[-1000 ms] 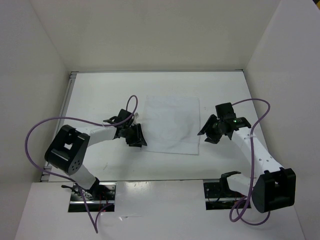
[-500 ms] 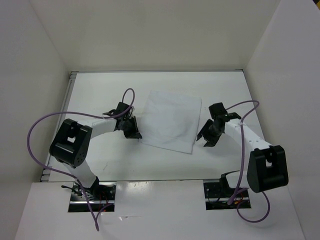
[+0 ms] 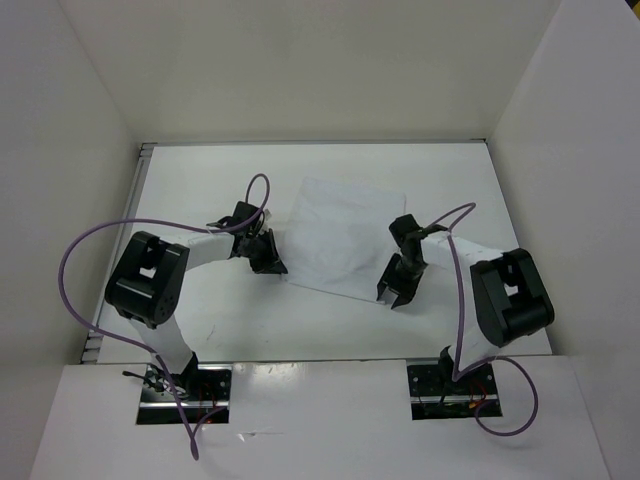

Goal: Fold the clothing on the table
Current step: Fold the skirt

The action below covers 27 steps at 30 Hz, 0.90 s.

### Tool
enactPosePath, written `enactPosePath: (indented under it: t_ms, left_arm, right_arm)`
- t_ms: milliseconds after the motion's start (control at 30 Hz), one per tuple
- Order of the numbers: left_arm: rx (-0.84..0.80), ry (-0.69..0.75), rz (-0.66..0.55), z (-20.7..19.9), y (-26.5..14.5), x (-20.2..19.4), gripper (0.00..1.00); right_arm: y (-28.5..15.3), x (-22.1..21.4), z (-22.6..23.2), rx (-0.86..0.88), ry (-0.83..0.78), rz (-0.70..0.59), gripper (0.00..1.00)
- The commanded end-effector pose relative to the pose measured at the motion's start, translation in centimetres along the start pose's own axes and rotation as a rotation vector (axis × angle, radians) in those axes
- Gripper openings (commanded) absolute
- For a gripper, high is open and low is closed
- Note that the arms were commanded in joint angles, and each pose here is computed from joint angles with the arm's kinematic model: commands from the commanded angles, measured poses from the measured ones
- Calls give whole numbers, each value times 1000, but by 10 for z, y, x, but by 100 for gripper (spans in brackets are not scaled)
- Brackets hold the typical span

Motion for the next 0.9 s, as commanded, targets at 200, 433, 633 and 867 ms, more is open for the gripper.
enactPosePath:
  t_ms: [200, 433, 633, 867]
  left_arm:
    - [104, -7, 56, 31, 10, -16, 0]
    - [111, -14, 74, 35, 14, -18, 0]
    - [111, -14, 74, 34, 12, -19, 0]
    - [124, -12, 86, 39, 11, -22, 0]
  right_arm:
    - [26, -5, 5, -46, -8, 5, 22]
    - [20, 10, 0, -133, -15, -77, 32]
    - [8, 11, 5, -112, -26, -85, 33]
    - [-27, 21, 17, -70, -32, -163, 35]
Point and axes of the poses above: each gripper's point midway between its finger pads, its own y axis out along the fingers, its own z axis along the line the jaws close on, x = y × z, the point moved 3 cm from there along -y, back along the fingers, and after that the axes turned 13 degrees about -y, right-handed, at the moved point
